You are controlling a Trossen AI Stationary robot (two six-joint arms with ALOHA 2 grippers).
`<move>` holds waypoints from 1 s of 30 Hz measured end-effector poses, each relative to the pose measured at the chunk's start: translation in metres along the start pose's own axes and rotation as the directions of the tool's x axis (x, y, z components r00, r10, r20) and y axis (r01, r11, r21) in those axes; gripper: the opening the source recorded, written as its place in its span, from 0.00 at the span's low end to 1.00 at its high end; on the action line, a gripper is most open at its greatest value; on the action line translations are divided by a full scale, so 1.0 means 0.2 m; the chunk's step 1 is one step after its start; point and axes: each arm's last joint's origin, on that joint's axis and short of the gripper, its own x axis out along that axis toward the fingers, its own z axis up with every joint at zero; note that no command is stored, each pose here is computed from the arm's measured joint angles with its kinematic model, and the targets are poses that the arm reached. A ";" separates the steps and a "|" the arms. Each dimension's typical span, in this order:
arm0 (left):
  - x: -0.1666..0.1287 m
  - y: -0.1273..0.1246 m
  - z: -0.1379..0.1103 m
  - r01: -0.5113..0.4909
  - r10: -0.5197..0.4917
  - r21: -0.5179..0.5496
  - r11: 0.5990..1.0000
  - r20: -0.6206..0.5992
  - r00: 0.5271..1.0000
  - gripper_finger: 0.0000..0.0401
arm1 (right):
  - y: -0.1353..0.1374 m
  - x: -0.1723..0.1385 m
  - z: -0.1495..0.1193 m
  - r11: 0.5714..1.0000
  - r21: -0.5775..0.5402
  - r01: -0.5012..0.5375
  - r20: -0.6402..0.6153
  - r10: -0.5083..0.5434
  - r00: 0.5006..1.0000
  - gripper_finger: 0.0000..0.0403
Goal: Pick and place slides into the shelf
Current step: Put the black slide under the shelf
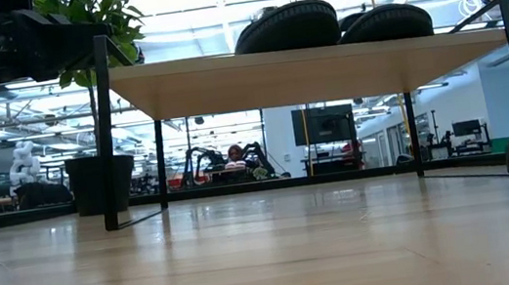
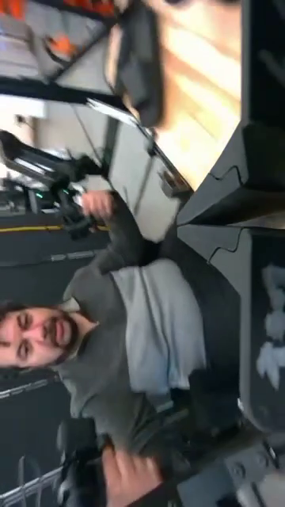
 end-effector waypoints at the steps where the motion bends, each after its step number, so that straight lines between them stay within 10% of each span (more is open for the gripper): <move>1: 0.00 0.00 0.00 0.000 0.000 0.000 1.000 0.000 1.000 0.01 | 0.00 0.01 -0.02 1.000 0.022 -0.005 -0.012 0.005 1.000 0.00; 11: 0.00 0.00 0.00 0.000 0.000 0.000 1.000 0.000 1.000 0.01 | 0.00 0.09 -0.16 0.985 0.112 -0.133 -0.151 0.149 0.977 0.00; 18: 0.00 0.00 0.00 0.000 0.000 -0.001 1.000 0.001 1.000 0.01 | -0.05 0.09 -0.15 0.969 0.094 0.229 -0.070 -0.223 0.972 0.00; 30: 0.00 0.00 0.00 -0.001 0.001 0.008 1.000 0.001 1.000 0.01 | -0.09 0.09 -0.11 0.906 -0.043 0.421 0.052 -0.419 0.907 0.00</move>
